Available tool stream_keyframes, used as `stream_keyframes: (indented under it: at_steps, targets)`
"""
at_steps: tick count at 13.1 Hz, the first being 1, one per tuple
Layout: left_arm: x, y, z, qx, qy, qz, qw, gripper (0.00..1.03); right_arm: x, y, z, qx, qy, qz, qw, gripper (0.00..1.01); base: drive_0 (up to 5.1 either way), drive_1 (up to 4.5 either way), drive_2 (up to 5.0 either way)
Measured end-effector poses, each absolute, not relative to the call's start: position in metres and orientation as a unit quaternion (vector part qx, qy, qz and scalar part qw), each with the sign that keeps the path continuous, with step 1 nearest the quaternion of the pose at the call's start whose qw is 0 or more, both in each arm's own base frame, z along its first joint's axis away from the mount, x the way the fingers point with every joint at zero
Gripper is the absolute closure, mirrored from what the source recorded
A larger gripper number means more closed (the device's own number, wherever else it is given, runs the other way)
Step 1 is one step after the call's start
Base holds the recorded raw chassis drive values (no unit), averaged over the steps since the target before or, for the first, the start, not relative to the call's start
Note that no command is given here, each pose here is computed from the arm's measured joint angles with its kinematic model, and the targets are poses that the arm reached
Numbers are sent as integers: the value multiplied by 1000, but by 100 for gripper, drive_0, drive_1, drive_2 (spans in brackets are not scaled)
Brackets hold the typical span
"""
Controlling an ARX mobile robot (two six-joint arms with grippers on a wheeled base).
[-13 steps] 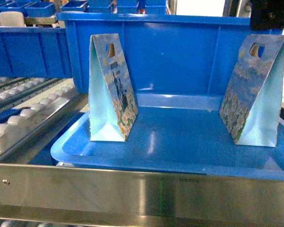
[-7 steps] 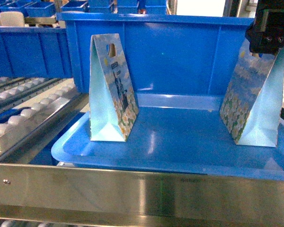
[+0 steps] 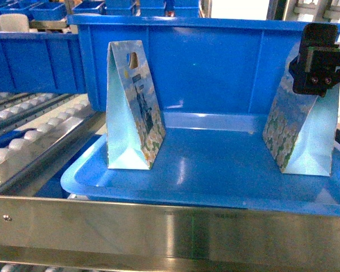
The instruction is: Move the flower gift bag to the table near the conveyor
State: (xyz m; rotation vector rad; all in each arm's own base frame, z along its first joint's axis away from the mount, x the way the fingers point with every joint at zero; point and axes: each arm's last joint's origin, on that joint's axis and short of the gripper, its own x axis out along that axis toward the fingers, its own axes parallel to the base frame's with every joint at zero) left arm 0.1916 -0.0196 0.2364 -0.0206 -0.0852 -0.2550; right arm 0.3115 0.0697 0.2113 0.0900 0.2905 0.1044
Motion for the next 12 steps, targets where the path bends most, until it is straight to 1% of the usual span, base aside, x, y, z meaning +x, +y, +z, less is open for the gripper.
stream_keyframes:
  at_steps: [4,5,7,8,9,10,11,12]
  targets:
    - [192,-20,236,-10,-43,-127,991,5,317,70,204,42,143,46,988,3,0,0,0]
    - [192,-20,236,-10,-43,-127,991,5,317,70,205,42,137,45,989,11,0,0,0]
    - [192,-20,236,-10,-42,-127,991,5,319,71,206,44,129,42,990,37,0,0,0]
    - [192,-20,236,-10,-43,-127,991,5,319,71,205,43,131,42,990,53,0,0,0]
    - [192,-20,236,-10,-43,-127,991,5,319,71,206,44,129,42,990,64,0,0,0]
    - [192,-20,236,-10,-43,-127,991,5,318,73,205,45,127,43,990,82,0,0,0]
    - [192,-20,236,-10,-43,-127,991,5,317,75,204,48,126,46,990,99,0,0,0]
    - [192,-20,236,-10,-43,-127,991,5,315,77,203,51,125,49,990,99,0,0,0]
